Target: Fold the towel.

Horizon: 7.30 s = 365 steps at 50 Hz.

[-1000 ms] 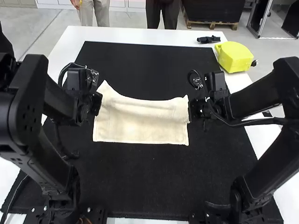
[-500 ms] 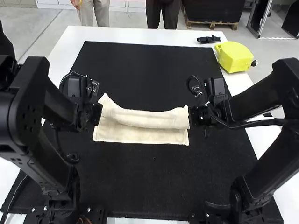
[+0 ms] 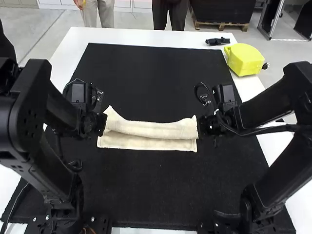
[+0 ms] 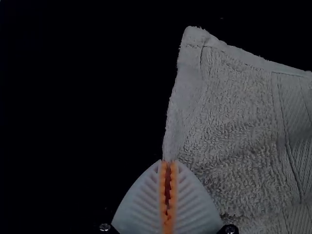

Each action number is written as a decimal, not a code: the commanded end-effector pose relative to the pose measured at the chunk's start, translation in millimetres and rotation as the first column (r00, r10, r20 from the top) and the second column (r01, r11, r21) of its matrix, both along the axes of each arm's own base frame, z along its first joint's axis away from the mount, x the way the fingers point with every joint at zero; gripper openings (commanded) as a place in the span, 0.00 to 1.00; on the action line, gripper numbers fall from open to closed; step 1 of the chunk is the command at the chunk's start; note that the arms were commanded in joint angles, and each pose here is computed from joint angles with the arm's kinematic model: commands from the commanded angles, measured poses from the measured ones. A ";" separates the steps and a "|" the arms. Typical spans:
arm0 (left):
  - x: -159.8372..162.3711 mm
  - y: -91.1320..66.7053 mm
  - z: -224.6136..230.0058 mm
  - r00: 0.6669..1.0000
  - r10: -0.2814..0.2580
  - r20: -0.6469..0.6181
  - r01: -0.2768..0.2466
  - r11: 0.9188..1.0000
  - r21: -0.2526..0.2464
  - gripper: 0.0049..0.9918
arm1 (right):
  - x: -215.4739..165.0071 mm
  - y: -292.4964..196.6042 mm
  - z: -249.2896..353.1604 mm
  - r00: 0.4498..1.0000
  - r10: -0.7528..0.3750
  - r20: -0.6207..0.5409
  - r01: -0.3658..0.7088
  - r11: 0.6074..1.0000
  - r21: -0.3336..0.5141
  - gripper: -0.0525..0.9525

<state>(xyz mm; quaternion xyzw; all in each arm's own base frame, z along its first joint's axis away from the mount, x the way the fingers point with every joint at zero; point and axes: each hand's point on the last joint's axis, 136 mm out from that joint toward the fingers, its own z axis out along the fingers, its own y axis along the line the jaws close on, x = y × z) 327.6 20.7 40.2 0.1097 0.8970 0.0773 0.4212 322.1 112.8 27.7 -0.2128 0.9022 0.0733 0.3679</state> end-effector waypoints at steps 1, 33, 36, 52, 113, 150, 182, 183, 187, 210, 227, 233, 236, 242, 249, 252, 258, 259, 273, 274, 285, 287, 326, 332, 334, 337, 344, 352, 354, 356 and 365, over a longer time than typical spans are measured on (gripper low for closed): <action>-2.7 27.1 5.2 0.994 0.107 0.014 -0.107 0.993 0.047 0.02 | 4.1 -18.2 0.4 0.998 -0.059 0.025 0.061 0.995 -0.078 0.05; -14.8 23.7 3.0 0.993 0.117 -0.001 -0.117 0.993 0.014 0.02 | -16.8 -14.6 -13.4 0.999 -0.031 -0.028 0.028 0.994 -0.102 0.05; -15.9 22.6 1.5 0.993 0.114 -0.007 -0.114 0.993 0.014 0.02 | -15.5 -14.5 -11.9 0.999 -0.032 -0.022 0.030 0.994 -0.101 0.05; -15.8 23.6 2.3 0.993 0.118 0.007 -0.118 0.993 0.016 0.24 | -8.4 -14.6 -5.9 0.999 -0.039 0.013 0.040 0.995 -0.094 0.24; 0.9 29.4 41.4 0.981 0.108 0.161 -0.122 0.989 0.078 0.80 | 14.6 -14.1 18.9 0.982 0.026 0.189 0.006 0.986 -0.165 0.96; 37.5 -35.6 42.0 0.986 -0.022 0.166 0.018 1.000 0.025 0.83 | 36.1 -1.3 57.5 0.959 0.031 0.282 0.007 0.991 -0.133 0.96; 2.1 -2.3 -20.8 0.995 0.087 -0.058 -0.085 0.996 0.042 0.89 | 38.9 -4.0 76.9 0.947 0.037 0.318 0.009 0.990 -0.143 0.96; 0.7 -2.2 -22.6 0.994 0.085 -0.068 -0.082 0.996 0.045 0.89 | 39.3 -3.8 77.6 0.948 0.037 0.316 0.009 0.990 -0.144 0.96; -0.8 -3.5 -24.1 0.993 0.080 -0.082 -0.076 0.996 0.047 0.89 | 42.0 -3.6 82.4 0.947 0.036 0.319 0.011 0.990 -0.143 0.96; -19.6 -0.8 -29.1 0.984 0.101 -0.149 -0.096 0.995 0.041 0.89 | 43.8 -1.9 84.8 0.945 0.041 0.326 0.005 0.990 -0.140 0.96; 4.3 -2.8 28.0 0.993 0.101 0.062 -0.102 0.995 0.009 0.89 | 39.3 -17.3 62.0 0.962 0.016 0.273 0.024 0.989 -0.144 0.96; 8.5 -3.5 33.8 0.992 0.099 0.082 -0.100 0.995 0.006 0.89 | 38.2 -29.7 40.6 0.978 0.002 0.207 0.024 0.992 -0.121 0.96; 10.1 -3.5 36.0 0.991 0.099 0.088 -0.100 0.995 0.005 0.89 | 35.8 -31.1 30.2 0.986 -0.010 0.166 0.023 0.996 -0.082 0.96; 13.2 -3.3 40.6 0.989 0.101 0.108 -0.102 0.995 0.004 0.89 | 33.1 -29.2 19.7 0.994 -0.015 0.112 0.017 1.000 -0.019 0.96; 15.4 -3.6 44.3 0.988 0.101 0.120 -0.101 0.995 0.000 0.89 | 19.3 -7.3 6.6 0.999 0.023 -0.033 -0.019 0.992 0.126 0.96; 17.3 -3.7 48.1 0.986 0.101 0.136 -0.101 0.995 -0.002 0.89 | 19.5 -1.2 8.8 0.998 0.027 -0.054 -0.017 0.985 0.171 0.96; 19.6 -3.8 52.4 0.982 0.102 0.159 -0.102 0.995 -0.006 0.89 | 16.0 10.6 13.3 0.994 0.041 -0.101 -0.014 0.967 0.253 0.96; 20.0 -3.8 53.1 0.982 0.102 0.162 -0.102 0.995 -0.007 0.89 | 15.9 12.0 14.3 0.993 0.042 -0.110 -0.011 0.965 0.264 0.96; 21.1 -3.8 57.2 0.980 0.102 0.172 -0.102 0.995 -0.008 0.89 | 15.5 14.2 7.6 0.984 0.032 -0.177 0.021 0.956 0.292 0.96; 21.2 -4.3 57.2 0.980 0.100 0.172 -0.100 0.995 -0.008 0.89 | 15.7 14.7 7.9 0.983 0.033 -0.179 0.023 0.954 0.299 0.96; 24.2 -3.9 63.6 0.977 0.101 0.189 -0.101 0.995 -0.009 0.89 | 17.0 9.8 -5.0 0.968 0.018 -0.251 0.071 0.938 0.340 0.96; 24.8 -3.9 64.5 0.977 0.101 0.190 -0.101 0.995 -0.009 0.89 | 16.9 8.3 -7.3 0.965 0.015 -0.261 0.078 0.935 0.345 0.96; 29.7 -4.6 72.7 0.974 0.099 0.205 -0.099 0.995 -0.011 0.89 | -3.8 19.4 -39.5 0.926 0.074 -0.371 0.055 0.944 0.326 0.96; 29.7 -4.0 72.7 0.974 0.101 0.205 -0.101 0.995 -0.011 0.89 | -9.7 24.2 -43.4 0.918 0.100 -0.384 0.029 0.948 0.316 0.96; 29.9 -4.0 73.0 0.973 0.101 0.207 -0.101 0.995 -0.011 0.89 | -11.5 25.4 -44.0 0.917 0.110 -0.384 0.017 0.950 0.312 0.96; 29.9 -4.6 73.0 0.973 0.099 0.207 -0.099 0.995 -0.011 0.89 | -14.2 28.6 -45.0 0.915 0.123 -0.385 0.001 0.952 0.307 0.96; 30.0 -4.0 73.4 0.973 0.101 0.208 -0.101 0.995 -0.012 0.89 | -21.4 37.1 -47.5 0.908 0.152 -0.391 -0.036 0.957 0.288 0.96; 29.9 -4.6 73.0 0.973 0.099 0.208 -0.099 0.995 -0.012 0.89 | -22.2 43.7 -46.6 0.910 0.167 -0.380 -0.065 0.962 0.265 0.96; 29.9 -4.9 73.0 0.973 0.098 0.208 -0.098 0.995 -0.012 0.89 | -22.3 44.0 -47.0 0.910 0.166 -0.380 -0.067 0.963 0.262 0.96; 29.9 -4.3 73.0 0.973 0.100 0.208 -0.099 0.995 -0.012 0.89 | -22.4 44.5 -46.9 0.911 0.166 -0.378 -0.069 0.964 0.257 0.96; 30.2 -4.3 73.7 0.973 0.100 0.210 -0.099 0.995 -0.012 0.89 | -24.6 52.9 -41.1 0.908 0.190 -0.374 -0.096 0.962 0.257 0.96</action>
